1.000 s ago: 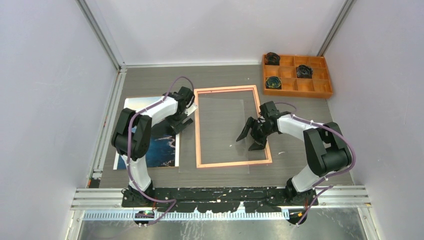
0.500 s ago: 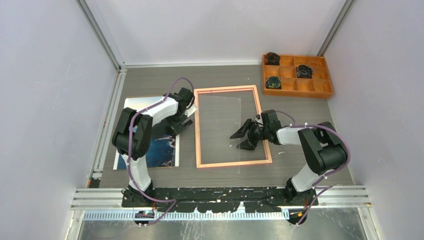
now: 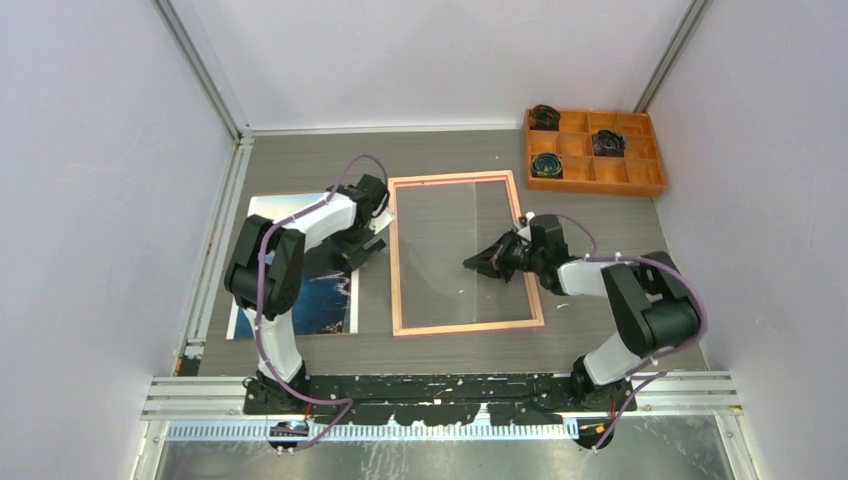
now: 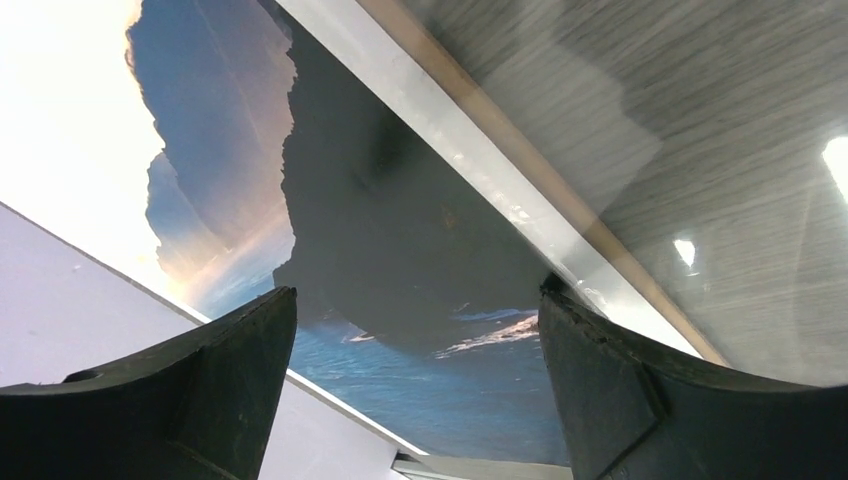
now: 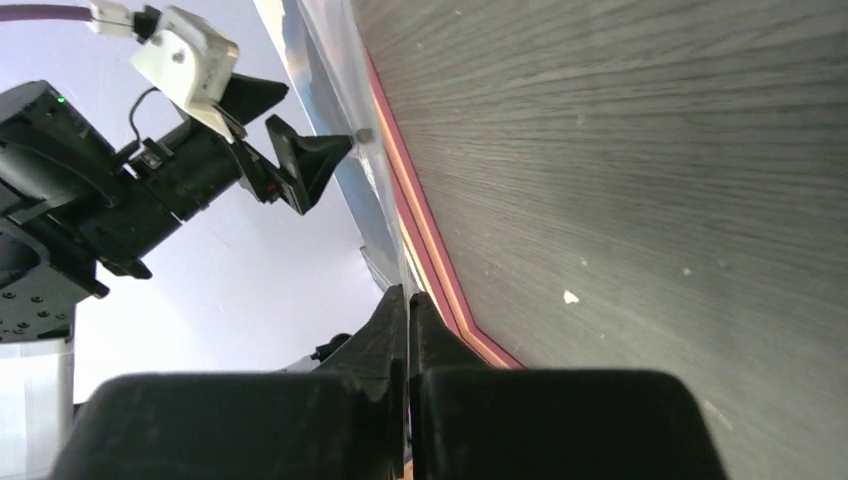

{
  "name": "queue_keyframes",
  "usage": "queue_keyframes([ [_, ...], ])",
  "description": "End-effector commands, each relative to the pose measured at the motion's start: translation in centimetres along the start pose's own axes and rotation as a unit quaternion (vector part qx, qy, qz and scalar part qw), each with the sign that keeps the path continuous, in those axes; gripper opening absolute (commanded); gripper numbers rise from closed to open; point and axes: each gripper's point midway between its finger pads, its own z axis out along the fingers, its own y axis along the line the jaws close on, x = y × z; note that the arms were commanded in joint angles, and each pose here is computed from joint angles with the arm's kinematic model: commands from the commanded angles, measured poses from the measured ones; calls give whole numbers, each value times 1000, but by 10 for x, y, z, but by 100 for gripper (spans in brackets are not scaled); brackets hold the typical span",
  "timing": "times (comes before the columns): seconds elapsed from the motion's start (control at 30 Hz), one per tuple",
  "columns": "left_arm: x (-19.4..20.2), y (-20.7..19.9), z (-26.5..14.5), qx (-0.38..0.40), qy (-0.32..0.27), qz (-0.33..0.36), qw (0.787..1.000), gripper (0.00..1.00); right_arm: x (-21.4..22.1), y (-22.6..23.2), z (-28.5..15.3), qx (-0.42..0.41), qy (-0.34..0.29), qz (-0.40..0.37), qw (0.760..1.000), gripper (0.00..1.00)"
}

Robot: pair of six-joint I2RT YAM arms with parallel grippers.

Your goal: Put the photo into the frame

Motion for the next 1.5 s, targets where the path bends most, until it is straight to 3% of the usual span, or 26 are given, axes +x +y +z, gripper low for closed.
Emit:
queue_keyframes([
  [0.0,-14,19,-35,4,-46,-35,998,93,-19,33,-30,38,-47,-106,993,1],
  [0.23,-33,42,-67,27,-89,-97,991,95,-27,53,-103,140,-98,-197,966,1],
  [0.4,-58,10,-64,107,-97,-128,981,94,-23,58,-134,169,-129,-204,955,1],
  [0.7,-100,-58,-59,245,-93,-130,956,88,-6,51,-139,167,-107,-195,961,1],
  [0.87,-105,-72,-48,251,-76,-112,958,77,-1,46,-134,156,-95,-185,966,1],
  [1.13,-104,-71,-32,230,-68,-86,967,45,8,36,-126,141,-78,-162,974,1],
  [1.33,-97,-56,-18,177,-66,-48,981,33,14,32,-121,117,-80,-140,980,1],
  [1.47,-94,-48,-13,153,-70,-29,985,31,22,36,-117,96,-86,-134,983,1],
])
